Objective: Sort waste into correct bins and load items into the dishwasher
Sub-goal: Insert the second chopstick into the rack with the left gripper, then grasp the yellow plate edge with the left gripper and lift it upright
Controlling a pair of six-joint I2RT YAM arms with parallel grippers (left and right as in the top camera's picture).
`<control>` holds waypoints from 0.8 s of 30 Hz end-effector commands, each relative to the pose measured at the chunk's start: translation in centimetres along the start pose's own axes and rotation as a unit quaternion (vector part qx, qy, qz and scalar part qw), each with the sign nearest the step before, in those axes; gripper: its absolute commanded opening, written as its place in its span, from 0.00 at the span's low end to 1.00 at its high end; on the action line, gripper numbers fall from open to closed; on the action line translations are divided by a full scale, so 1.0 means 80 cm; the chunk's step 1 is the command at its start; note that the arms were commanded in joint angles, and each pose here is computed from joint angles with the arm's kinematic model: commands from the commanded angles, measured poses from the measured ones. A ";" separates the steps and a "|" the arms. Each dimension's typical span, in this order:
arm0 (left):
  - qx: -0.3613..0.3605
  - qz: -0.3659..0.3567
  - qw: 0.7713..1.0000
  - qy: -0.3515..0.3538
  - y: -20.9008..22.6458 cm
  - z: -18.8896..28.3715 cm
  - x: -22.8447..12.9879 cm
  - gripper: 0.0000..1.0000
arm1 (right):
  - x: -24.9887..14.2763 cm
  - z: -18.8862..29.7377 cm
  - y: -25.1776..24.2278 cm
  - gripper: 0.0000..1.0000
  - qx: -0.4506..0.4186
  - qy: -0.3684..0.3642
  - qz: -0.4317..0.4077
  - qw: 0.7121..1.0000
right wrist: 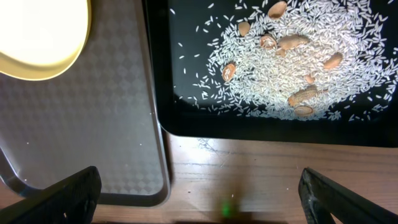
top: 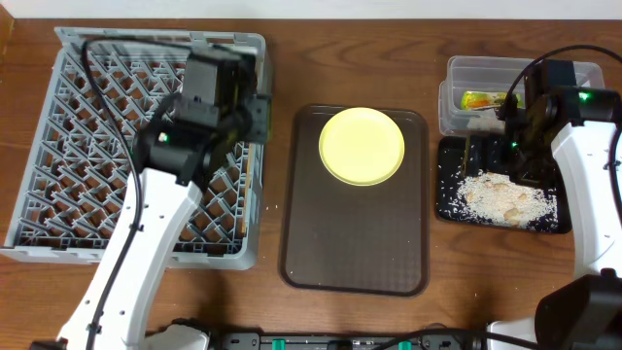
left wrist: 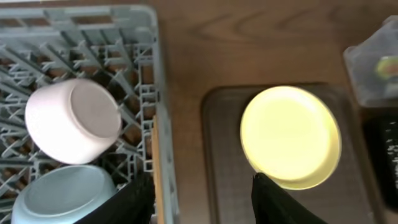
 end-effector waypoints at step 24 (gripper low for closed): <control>-0.110 -0.223 0.960 0.127 -0.192 -0.186 -0.141 0.64 | -0.016 0.014 -0.031 0.99 -0.043 0.012 -0.062 0.997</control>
Point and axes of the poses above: each gripper's point midway between its finger pads, its own z axis back along the fingers, its own y axis along the line the jaws close on, x = y × z, the point moved 4 cm from there along z, back along the fingers, and after that the axes turned 15 degrees about z, right-handed, at the moved point
